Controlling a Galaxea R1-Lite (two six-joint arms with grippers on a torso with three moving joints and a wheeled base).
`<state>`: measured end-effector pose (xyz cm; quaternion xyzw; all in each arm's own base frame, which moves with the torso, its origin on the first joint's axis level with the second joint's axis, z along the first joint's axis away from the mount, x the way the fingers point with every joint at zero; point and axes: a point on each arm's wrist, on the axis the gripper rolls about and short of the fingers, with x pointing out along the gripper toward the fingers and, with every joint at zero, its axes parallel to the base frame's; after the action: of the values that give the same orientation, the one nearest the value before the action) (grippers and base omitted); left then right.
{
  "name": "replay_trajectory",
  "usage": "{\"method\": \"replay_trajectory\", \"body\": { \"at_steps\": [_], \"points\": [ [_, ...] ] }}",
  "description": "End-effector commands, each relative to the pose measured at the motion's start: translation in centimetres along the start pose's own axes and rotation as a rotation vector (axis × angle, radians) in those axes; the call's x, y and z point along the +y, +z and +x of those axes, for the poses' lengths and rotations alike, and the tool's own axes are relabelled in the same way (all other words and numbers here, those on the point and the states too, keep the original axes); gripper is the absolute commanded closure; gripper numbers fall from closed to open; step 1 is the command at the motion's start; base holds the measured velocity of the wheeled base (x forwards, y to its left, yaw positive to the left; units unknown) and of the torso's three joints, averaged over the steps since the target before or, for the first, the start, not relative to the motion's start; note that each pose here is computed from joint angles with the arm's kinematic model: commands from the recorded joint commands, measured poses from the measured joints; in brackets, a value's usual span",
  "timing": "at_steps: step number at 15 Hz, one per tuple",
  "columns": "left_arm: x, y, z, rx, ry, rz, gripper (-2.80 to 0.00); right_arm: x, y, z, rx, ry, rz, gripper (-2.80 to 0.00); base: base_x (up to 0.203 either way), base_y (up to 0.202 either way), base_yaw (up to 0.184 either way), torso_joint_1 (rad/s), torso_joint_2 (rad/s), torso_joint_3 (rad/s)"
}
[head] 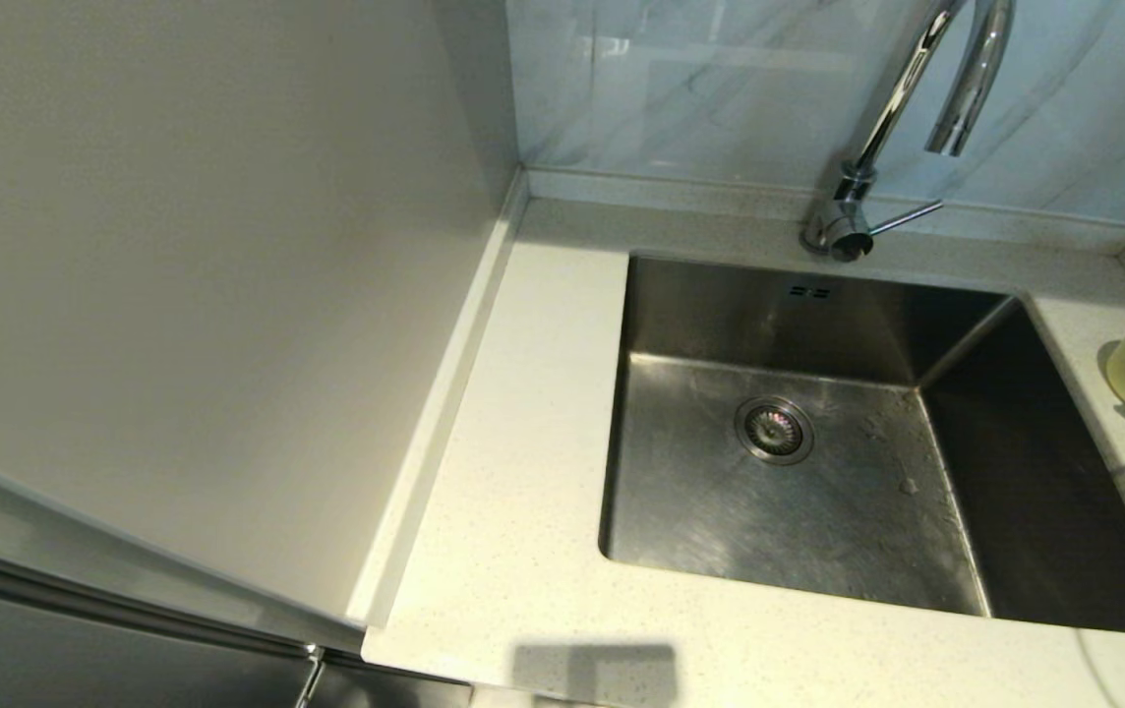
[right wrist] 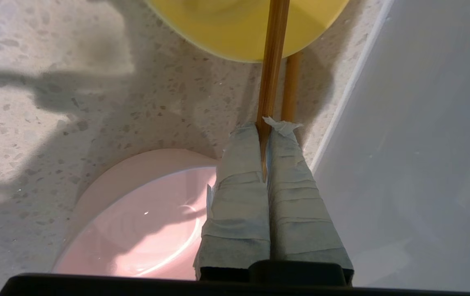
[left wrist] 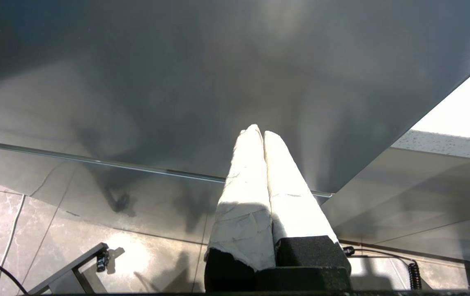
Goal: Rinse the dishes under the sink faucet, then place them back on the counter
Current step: Put the chopsticks back to the table from the sink
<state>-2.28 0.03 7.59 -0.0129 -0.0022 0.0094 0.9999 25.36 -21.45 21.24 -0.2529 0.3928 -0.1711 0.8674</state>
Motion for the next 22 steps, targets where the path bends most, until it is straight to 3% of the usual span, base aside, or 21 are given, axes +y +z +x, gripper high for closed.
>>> {"method": "replay_trajectory", "body": {
  "at_steps": [1, 5, 6, 20, 22],
  "points": [
    [0.0, 0.0, 0.0, -0.004, 0.001, 0.000, 0.00, 0.3, -0.2, 0.9, 0.014, 0.015, -0.005, 0.00, 0.000, 0.000, 0.000, 0.000, 0.00, 0.000],
    [0.0, 0.0, 0.0, -0.004, 0.001, 0.000, 0.00, 0.1, 0.0, 1.6, -0.012, -0.011, -0.013, 0.00, 0.000, 0.000, 0.000, 0.000, 0.00, 0.000],
    [0.0, 0.0, 0.0, -0.004, 0.001, 0.000, 0.00, 0.1, 0.1, 1.7, -0.018, -0.014, -0.013, -2.80, 0.000, 0.000, 0.000, 0.000, 0.00, 0.000],
    [0.0, 0.0, 0.0, -0.004, 0.001, 0.000, 0.00, -1.2, 1.6, -1.0, -0.110, -0.080, -0.003, -2.80, 0.000, 0.000, 0.000, 0.000, 0.00, 0.000],
    [0.0, 0.0, 0.0, -0.004, 0.001, 0.000, 0.00, -1.8, 2.2, -1.6, -0.164, -0.077, 0.035, -2.80, 0.000, 0.000, 0.000, 0.000, 0.00, 0.000]
  ]
}}
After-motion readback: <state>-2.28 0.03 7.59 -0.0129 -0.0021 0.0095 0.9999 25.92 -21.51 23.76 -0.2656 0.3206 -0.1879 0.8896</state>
